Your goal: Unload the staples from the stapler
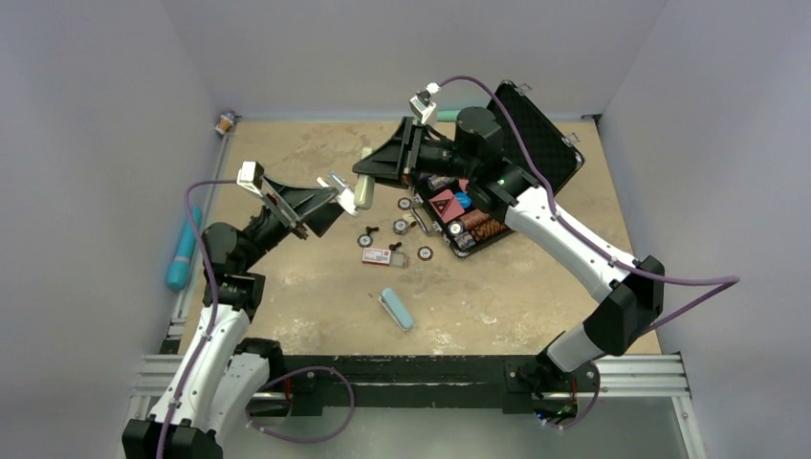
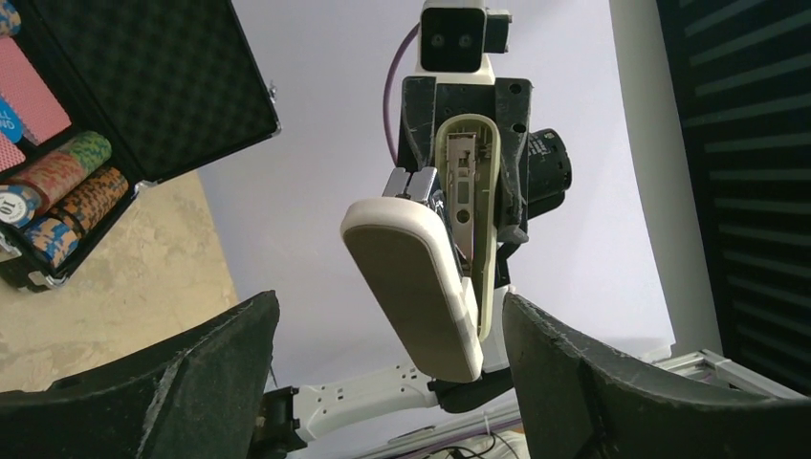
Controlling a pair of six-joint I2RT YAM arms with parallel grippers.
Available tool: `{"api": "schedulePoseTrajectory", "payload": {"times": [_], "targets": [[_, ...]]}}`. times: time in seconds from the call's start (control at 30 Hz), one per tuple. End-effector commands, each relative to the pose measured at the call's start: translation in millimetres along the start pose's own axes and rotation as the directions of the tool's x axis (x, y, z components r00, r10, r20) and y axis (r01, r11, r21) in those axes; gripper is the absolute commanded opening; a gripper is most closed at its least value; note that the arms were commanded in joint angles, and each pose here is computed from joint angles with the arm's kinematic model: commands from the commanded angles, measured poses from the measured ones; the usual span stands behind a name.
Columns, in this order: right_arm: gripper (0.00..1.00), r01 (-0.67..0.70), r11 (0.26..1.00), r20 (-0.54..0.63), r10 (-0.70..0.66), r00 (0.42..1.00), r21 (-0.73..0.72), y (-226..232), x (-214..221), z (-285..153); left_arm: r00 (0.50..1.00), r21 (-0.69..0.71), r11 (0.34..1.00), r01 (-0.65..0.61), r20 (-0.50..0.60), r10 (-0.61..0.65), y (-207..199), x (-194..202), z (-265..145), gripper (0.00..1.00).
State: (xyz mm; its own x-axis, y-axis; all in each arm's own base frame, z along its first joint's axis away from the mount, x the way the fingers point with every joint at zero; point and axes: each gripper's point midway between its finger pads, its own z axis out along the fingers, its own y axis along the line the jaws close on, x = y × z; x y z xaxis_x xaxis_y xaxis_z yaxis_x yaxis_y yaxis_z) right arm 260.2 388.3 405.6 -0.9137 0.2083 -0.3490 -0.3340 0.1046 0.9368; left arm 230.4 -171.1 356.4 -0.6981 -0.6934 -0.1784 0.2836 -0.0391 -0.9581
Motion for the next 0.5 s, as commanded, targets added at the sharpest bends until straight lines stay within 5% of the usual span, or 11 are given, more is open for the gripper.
{"api": "schedulePoseTrajectory", "payload": {"times": [0.0,0.47], "targets": [[0.0,0.041,0.992,0.009,-0.04,0.999,-0.121,38,0,-10,0.998,0.12,0.991,-0.062,0.029,0.059,-35,-6,1,0.89],[0.0,0.021,0.992,-0.032,-0.025,0.999,-0.126,29,9,4,0.996,0.102,0.992,-0.07,0.058,0.064,-32,-15,6,0.81]]}}
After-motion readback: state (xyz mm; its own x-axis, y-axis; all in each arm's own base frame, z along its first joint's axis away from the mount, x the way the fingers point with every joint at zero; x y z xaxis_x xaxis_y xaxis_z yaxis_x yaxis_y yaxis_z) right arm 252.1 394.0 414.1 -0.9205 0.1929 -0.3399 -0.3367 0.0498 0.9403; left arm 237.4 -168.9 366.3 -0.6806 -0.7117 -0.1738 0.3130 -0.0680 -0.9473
